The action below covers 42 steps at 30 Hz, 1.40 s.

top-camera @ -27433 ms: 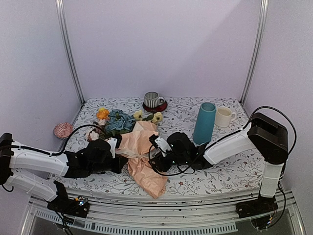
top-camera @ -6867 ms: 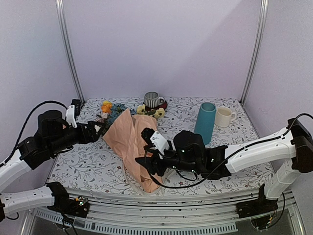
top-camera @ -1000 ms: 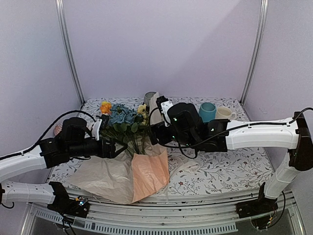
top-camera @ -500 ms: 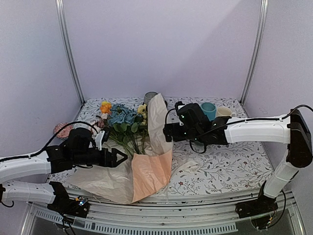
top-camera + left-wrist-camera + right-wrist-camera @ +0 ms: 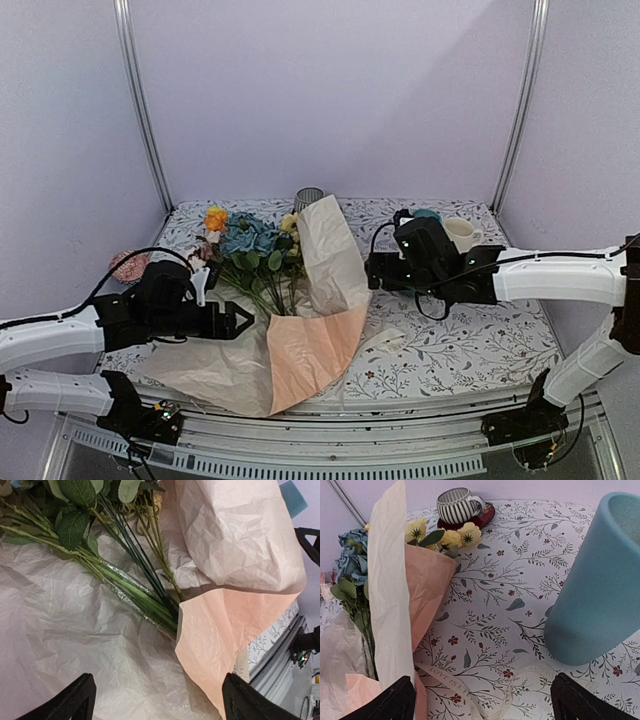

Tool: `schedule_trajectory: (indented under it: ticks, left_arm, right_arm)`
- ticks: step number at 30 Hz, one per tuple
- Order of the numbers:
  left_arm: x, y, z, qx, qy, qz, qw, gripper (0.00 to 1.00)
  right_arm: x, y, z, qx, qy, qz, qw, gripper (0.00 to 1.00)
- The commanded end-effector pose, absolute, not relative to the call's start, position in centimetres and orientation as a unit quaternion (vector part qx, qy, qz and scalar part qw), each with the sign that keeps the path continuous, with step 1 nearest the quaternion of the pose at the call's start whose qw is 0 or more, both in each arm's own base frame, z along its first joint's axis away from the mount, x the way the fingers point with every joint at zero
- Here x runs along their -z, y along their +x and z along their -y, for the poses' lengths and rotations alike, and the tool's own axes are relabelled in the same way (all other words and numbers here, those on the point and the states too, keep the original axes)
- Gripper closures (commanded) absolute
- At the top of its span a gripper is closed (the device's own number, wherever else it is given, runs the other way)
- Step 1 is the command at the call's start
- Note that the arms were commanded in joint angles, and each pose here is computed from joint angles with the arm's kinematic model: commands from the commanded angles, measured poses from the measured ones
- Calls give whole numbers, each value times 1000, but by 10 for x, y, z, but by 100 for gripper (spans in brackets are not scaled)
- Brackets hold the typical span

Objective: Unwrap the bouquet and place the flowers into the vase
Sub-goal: Unfold the 2/3-folded wrapping paper from the folded wrapping paper.

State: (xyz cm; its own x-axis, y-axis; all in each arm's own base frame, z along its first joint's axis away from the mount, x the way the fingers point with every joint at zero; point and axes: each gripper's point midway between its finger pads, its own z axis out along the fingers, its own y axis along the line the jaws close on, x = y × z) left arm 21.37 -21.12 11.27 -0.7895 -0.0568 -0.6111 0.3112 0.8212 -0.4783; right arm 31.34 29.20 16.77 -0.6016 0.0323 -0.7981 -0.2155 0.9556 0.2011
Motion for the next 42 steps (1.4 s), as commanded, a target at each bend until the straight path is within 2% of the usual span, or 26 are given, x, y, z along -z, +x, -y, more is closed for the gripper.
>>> schedule_trajectory:
  ticks: [1, 5, 10, 12, 15, 17, 18, 23, 27, 31, 42]
  left_arm:
    - [-148, 221, 211, 309, 69, -879, 355, 10]
    - [-157, 218, 223, 343, 89, -865, 356, 17]
    - [-142, 219, 234, 350, 95, -871, 333, 50]
    - [-136, 222, 238, 348, 94, -874, 326, 61]
    - [-130, 229, 239, 339, 87, -878, 327, 79]
    - [-125, 233, 237, 329, 79, -882, 327, 96]
    - [-121, 236, 235, 322, 73, -886, 326, 100]
    - [-93, 248, 219, 275, 32, -907, 318, 100]
    - [-65, 253, 201, 250, -4, -919, 303, 100]
    - [-43, 252, 186, 238, -22, -927, 288, 100]
    - [-41, 248, 173, 231, -32, -928, 291, 100]
  right_arm:
    - [-218, 307, -302, -201, -88, -846, 485, 7]
    - [-256, 285, -338, -283, -188, -800, 494, 14]
    - [-281, 249, -406, -357, -296, -753, 466, 26]
    - [-283, 240, -437, -371, -322, -746, 449, 44]
    - [-265, 245, -472, -362, -325, -762, 428, 81]
    - [-242, 258, -493, -338, -309, -787, 413, 97]
    - [-227, 265, -499, -320, -299, -803, 405, 98]
    - [-174, 289, -505, -274, -226, -851, 387, 99]
    - [-140, 310, -485, -217, -180, -876, 391, 98]
    - [-104, 330, -451, -198, -143, -907, 344, 99]
    - [-87, 341, -324, -130, -45, -922, 361, 98]
